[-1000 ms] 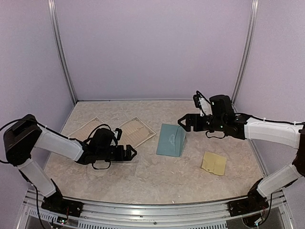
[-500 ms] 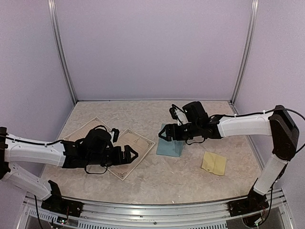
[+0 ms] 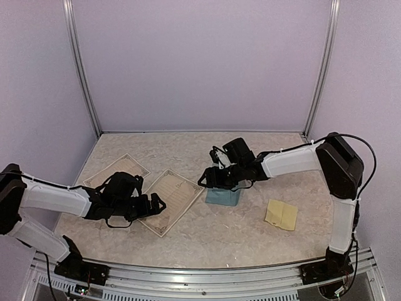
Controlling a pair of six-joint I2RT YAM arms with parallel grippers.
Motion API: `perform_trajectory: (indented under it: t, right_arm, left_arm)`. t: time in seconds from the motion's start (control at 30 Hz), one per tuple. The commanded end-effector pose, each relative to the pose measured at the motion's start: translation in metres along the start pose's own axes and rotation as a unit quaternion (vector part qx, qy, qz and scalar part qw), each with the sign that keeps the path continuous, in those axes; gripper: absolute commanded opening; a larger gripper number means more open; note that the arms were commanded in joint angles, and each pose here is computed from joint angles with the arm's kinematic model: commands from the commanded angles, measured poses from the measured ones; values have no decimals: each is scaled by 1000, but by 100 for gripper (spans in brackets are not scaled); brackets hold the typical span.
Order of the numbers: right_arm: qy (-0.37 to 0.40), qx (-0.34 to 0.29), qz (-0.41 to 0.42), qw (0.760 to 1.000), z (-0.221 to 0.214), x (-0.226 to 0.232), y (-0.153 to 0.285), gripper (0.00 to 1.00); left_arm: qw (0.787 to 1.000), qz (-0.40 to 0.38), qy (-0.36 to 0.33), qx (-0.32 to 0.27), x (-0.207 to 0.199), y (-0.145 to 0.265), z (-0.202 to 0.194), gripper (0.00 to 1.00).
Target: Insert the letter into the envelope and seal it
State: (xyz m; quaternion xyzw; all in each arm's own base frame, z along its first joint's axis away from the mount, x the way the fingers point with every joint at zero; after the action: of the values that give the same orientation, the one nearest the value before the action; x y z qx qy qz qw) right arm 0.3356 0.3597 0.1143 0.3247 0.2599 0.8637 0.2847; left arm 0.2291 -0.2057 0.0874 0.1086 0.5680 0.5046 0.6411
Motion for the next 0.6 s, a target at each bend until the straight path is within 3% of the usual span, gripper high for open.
perform_trajectory:
  t: [0.0, 0.57]
  right_arm:
    - [-27, 10, 17, 999, -1, -7, -12, 65]
    - [-46, 20, 42, 998, -4, -17, -46, 58]
  left_arm:
    - [1000, -6, -2, 20, 12, -9, -10, 99]
    - [999, 16, 9, 31, 32, -11, -20, 99]
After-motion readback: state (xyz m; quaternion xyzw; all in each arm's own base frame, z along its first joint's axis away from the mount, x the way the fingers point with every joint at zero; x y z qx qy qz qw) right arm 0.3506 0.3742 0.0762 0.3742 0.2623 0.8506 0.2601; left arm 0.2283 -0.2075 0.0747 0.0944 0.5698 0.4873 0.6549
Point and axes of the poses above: each gripper's point midway between its finger pads, its own y axis back along the fingers, its own x axis along the line the jaws close on, z = x × y, the point moved 5 cm from there along y, back along the fingers, and after that the axes turned 15 degrees about y, right-handed, at the moved point
